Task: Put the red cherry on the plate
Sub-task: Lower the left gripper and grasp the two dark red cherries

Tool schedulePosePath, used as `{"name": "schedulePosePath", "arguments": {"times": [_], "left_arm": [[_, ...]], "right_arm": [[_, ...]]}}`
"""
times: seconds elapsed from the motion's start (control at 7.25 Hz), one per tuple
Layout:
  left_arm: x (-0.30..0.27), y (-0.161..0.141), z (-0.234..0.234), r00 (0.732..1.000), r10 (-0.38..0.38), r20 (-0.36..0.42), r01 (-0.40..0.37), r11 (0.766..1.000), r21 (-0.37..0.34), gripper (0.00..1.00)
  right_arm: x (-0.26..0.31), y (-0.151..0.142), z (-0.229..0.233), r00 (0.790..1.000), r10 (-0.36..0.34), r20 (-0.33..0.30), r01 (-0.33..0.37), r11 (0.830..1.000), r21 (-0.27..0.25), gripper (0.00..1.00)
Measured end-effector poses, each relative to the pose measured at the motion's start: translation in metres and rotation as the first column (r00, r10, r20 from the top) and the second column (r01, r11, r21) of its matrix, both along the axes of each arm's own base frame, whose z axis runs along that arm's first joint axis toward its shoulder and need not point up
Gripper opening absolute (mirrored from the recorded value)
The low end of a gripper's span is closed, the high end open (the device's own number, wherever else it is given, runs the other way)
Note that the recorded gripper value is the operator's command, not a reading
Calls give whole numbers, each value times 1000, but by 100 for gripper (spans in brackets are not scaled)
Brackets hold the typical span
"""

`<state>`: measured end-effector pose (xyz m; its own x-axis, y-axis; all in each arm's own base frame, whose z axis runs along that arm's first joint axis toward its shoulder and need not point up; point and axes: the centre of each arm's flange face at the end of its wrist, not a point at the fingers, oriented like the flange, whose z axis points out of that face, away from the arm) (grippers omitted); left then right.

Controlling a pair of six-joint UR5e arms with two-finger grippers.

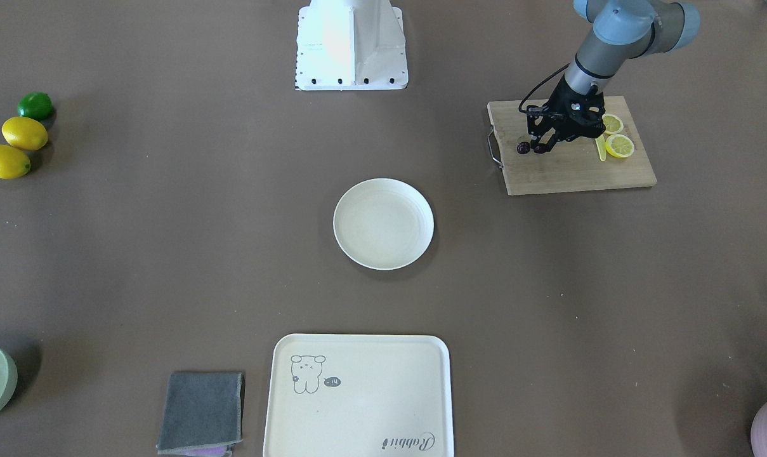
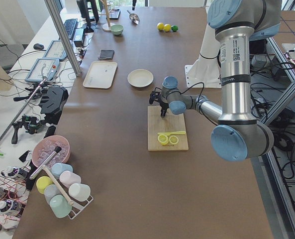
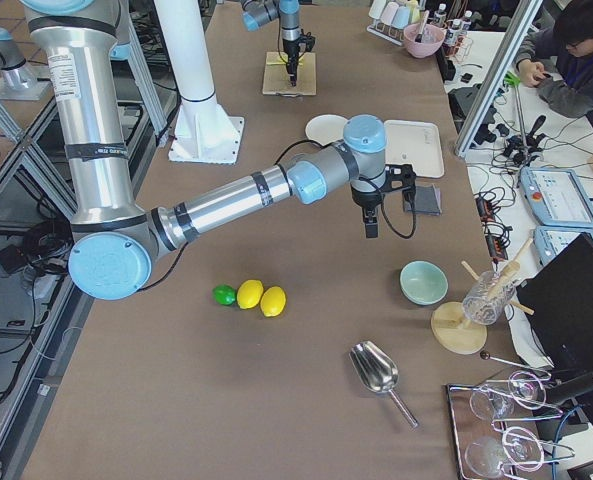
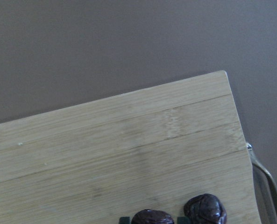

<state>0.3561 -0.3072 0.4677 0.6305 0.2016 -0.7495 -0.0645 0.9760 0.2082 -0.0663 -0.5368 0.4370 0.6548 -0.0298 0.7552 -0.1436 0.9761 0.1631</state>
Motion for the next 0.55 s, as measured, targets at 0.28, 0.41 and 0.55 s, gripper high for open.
{"name": "schedulePosePath", "arguments": {"times": [0.28,0.41,0.55], "left_arm": [[0,-1,-2,1000,0,-5,0,1000,2,7],[-3,-2,-8,1000,-4,-16,4,1000,7,7],[-4,-5,-21,999,-8,-40,8,1000,16,4]], "right_arm": [[0,0,0,1000,0,0,0,1000,0,100],[0,0,0,1000,0,0,0,1000,0,100],[0,0,1,1000,0,0,0,1000,0,100]]}}
